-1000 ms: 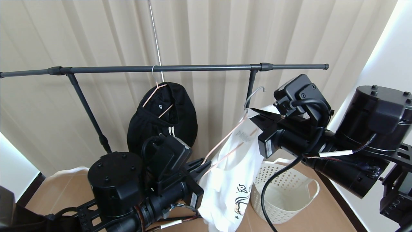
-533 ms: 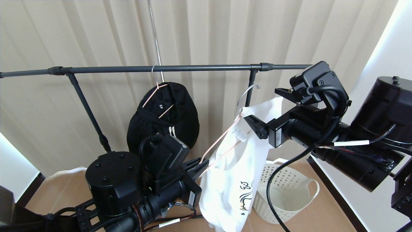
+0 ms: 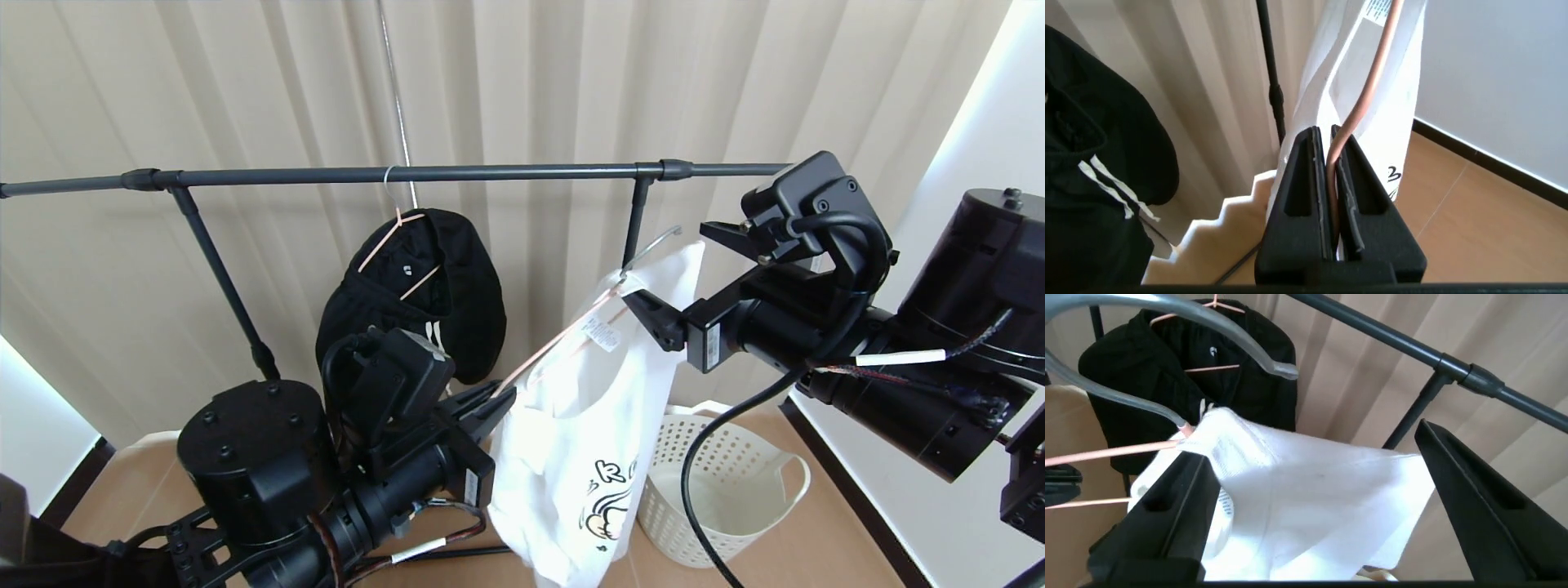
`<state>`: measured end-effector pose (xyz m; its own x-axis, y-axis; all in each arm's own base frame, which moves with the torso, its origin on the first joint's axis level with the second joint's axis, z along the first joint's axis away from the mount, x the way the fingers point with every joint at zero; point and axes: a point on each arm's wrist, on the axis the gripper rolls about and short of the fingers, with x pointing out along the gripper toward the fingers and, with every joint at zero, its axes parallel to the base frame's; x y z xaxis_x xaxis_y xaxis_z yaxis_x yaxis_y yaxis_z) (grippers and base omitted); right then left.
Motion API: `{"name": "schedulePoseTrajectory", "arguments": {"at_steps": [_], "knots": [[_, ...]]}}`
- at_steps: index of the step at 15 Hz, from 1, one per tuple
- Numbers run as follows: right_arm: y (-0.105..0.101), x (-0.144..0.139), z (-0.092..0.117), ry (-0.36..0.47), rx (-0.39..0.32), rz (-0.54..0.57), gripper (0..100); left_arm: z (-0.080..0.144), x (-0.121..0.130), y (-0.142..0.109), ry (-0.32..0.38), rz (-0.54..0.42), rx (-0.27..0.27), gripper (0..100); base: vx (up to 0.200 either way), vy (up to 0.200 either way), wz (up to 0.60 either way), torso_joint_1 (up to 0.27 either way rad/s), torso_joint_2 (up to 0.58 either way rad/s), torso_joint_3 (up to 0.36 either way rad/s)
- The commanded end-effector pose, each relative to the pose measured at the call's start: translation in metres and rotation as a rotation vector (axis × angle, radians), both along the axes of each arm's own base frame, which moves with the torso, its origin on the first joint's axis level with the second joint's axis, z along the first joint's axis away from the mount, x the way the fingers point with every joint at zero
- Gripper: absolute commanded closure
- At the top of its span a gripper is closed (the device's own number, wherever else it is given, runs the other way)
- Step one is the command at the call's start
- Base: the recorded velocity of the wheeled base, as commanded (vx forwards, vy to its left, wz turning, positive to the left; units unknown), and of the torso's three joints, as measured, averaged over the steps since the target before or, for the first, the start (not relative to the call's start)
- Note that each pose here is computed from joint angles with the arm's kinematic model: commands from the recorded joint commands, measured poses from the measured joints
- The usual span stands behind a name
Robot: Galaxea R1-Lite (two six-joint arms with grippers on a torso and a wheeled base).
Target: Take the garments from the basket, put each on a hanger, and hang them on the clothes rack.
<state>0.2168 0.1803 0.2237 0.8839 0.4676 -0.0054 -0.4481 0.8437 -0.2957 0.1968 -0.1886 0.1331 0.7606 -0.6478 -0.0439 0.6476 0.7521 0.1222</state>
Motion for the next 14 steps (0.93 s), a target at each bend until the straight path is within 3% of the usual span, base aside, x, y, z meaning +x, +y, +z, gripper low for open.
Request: {"name": "schedulePoseTrajectory", "arguments": {"at_steps": [1, 8, 14], "knots": [[-0.001, 0.004, 0.000, -0.004, 0.003, -0.017, 0, 0.000, -0.001, 0.002, 0.004, 0.003, 0.003, 100, 0.000, 0.000, 0.00, 0.000, 0.00, 0.000], [0.003, 0.015, -0.001, -0.005, 0.009, -0.045, 0, -0.002, -0.003, 0.002, 0.007, -0.006, 0.007, 100, 0.000, 0.000, 0.00, 0.000, 0.00, 0.000], [-0.001, 0.005, -0.009, 0.023, -0.018, -0.023, 0, 0.003, 0.001, 0.004, -0.017, 0.006, -0.019, 100, 0.000, 0.000, 0.00, 0.000, 0.00, 0.000]]}}
